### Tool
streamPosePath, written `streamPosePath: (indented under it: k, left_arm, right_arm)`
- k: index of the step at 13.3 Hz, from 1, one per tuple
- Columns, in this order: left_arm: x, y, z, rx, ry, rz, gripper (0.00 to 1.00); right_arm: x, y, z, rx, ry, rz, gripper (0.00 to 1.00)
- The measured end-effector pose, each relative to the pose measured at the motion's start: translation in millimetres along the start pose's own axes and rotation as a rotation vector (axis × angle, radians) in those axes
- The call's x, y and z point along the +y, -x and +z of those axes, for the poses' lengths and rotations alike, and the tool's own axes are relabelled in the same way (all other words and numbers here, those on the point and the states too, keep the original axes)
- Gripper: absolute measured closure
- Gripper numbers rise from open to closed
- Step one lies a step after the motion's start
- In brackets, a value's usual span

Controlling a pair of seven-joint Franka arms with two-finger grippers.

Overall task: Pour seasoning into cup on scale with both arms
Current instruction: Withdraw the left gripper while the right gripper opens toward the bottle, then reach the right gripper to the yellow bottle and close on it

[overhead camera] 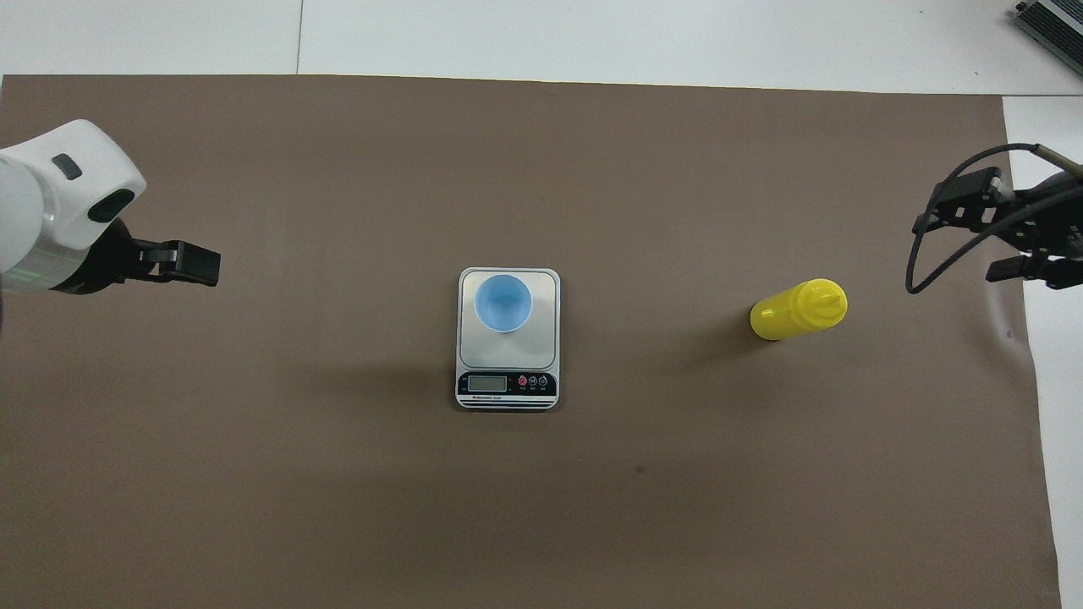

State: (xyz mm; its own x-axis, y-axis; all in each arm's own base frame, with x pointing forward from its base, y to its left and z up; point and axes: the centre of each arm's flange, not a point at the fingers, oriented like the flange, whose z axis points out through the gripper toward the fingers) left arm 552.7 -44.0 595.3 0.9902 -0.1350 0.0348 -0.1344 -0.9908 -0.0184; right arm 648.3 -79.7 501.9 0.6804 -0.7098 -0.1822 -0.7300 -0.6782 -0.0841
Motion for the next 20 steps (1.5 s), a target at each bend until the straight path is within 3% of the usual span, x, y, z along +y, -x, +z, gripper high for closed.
streamPosePath:
  k: [3,6,10,16,20]
  left_arm:
    - [2.3,2.3,-15.2,-0.01,0.001,0.006,0.0]
    - [2.7,4.5,-16.2,-0.028,0.006,0.006,0.0]
    - [2.7,11.6,-34.0,-0.064,0.023,0.002,0.0]
    - [-2.4,10.8,-41.4,-0.055,0.047,-0.009,0.0]
    - [-4.0,10.8,-41.2,-0.055,0.049,-0.011,0.0]
  right_arm:
    - [2.8,-24.1,29.7,-0.117,-0.074,0.176,0.0]
    - [2.8,-36.0,58.6,-0.2,-0.082,0.316,0.0]
    - [4.8,-34.8,103.0,-0.315,-0.024,0.363,0.0]
    - [20.3,-26.2,162.9,-0.486,-0.034,0.44,0.0]
    - [31.5,-13.0,188.6,-0.553,-0.041,0.484,0.0]
